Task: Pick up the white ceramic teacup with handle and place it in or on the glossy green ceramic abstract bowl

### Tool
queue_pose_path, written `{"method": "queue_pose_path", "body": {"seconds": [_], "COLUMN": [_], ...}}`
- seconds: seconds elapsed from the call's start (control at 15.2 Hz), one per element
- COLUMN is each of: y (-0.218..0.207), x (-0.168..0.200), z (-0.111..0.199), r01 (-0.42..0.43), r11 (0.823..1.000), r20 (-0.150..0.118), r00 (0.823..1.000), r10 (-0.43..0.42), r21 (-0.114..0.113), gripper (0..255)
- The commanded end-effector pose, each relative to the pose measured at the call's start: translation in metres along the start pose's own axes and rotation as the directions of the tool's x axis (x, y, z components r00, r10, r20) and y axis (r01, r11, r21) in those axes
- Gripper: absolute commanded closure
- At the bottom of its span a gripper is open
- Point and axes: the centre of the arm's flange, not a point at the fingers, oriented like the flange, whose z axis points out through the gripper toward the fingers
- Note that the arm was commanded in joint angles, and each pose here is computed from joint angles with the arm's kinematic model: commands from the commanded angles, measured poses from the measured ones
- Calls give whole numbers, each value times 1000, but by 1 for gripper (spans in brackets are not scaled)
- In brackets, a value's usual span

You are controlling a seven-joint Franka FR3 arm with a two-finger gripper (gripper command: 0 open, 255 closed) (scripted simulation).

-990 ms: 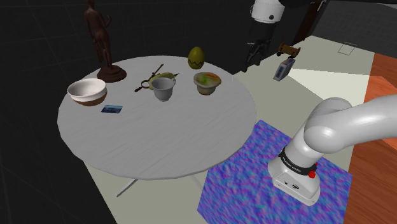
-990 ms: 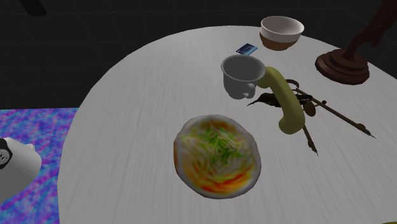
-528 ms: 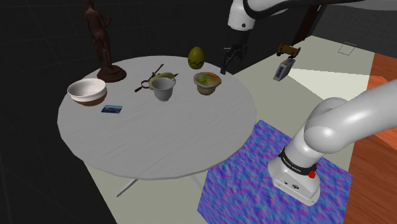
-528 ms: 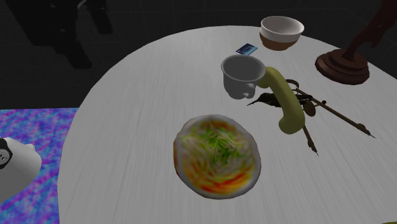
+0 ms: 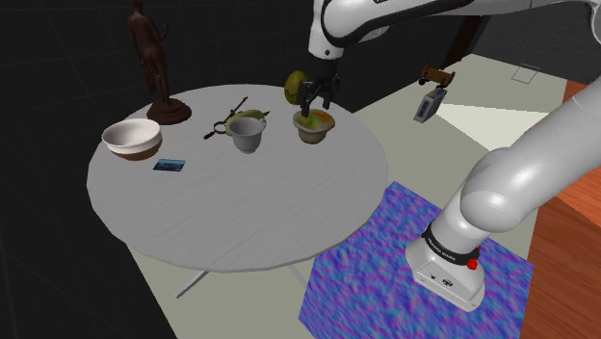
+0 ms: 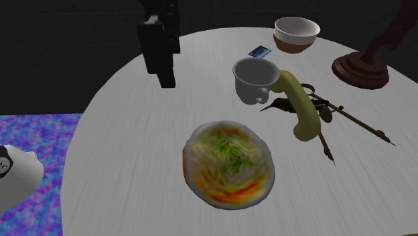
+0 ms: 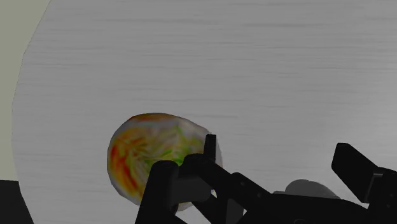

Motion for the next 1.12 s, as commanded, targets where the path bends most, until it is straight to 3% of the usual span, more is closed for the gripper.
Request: {"method": "queue_pose_path", "body": {"seconds": [0.0, 0.92, 1.06], "y": [-8, -54, -54], "x": [25, 182, 183], "z": [9, 84, 90], "r01": [1, 12, 12], "r11": [1000, 999, 999], "r20": [-4, -29, -29], "r00": [1000, 1000, 1000], "r10": [-1, -11, -11], "r21": [6, 40, 40], "gripper": [0, 0, 0]}}
